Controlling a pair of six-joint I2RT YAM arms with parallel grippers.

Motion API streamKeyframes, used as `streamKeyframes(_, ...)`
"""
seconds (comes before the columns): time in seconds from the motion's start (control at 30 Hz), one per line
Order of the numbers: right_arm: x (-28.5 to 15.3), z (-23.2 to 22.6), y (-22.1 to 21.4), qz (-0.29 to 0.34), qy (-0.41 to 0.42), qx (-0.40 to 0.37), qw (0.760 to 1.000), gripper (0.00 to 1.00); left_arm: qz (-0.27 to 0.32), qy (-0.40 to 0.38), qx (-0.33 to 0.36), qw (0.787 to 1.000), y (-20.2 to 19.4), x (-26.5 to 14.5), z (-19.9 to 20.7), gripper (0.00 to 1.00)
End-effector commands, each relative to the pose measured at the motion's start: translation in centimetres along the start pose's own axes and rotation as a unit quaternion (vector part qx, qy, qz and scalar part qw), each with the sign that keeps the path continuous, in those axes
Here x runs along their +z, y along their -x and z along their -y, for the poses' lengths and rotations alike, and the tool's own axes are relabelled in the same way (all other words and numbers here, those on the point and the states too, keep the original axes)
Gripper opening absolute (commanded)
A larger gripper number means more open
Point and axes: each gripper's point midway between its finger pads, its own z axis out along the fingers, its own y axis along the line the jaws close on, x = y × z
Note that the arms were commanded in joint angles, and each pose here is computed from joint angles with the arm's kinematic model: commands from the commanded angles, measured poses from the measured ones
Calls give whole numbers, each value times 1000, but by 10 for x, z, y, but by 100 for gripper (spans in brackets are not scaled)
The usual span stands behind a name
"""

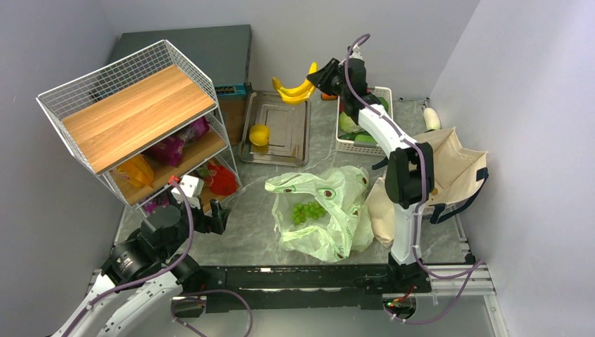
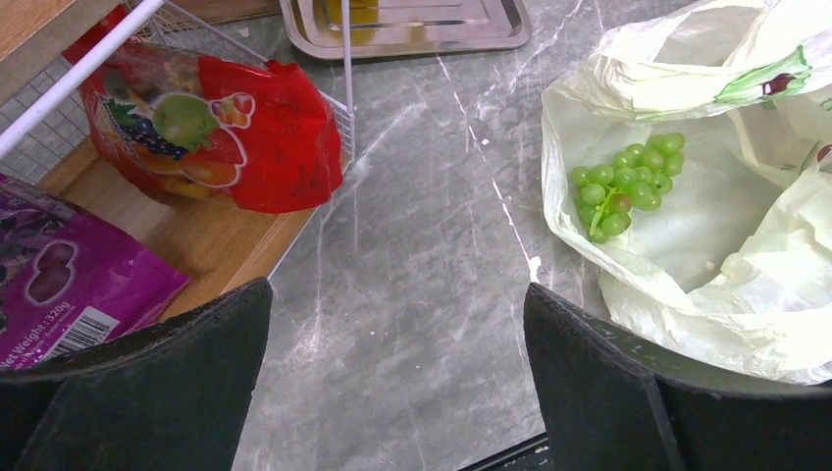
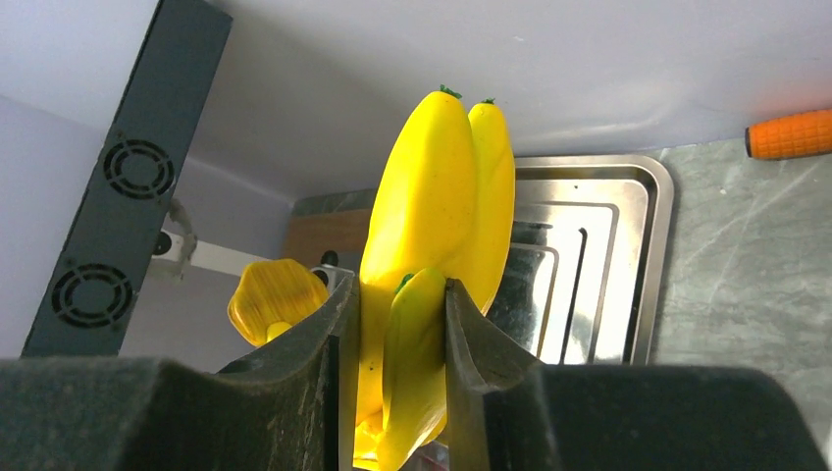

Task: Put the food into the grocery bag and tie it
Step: Pick up the fake fruit from the tray, then place the fake fruit in the grocery bag.

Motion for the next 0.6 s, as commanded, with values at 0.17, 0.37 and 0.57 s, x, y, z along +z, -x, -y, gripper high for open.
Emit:
streamKeyframes(0.17,-67,-60,45,42,53,-48,997,0,18,6,-10,1000,8,1,-2,99)
streamKeyframes(0.37,-105,-87,55,51,87,-74,992,0,14,5,-9,1000,6,2,-1,99)
streamKeyframes(0.57,-145,-111,68,65,109,-116,985,0,18,11,-13,1000,9,-1,-4,99)
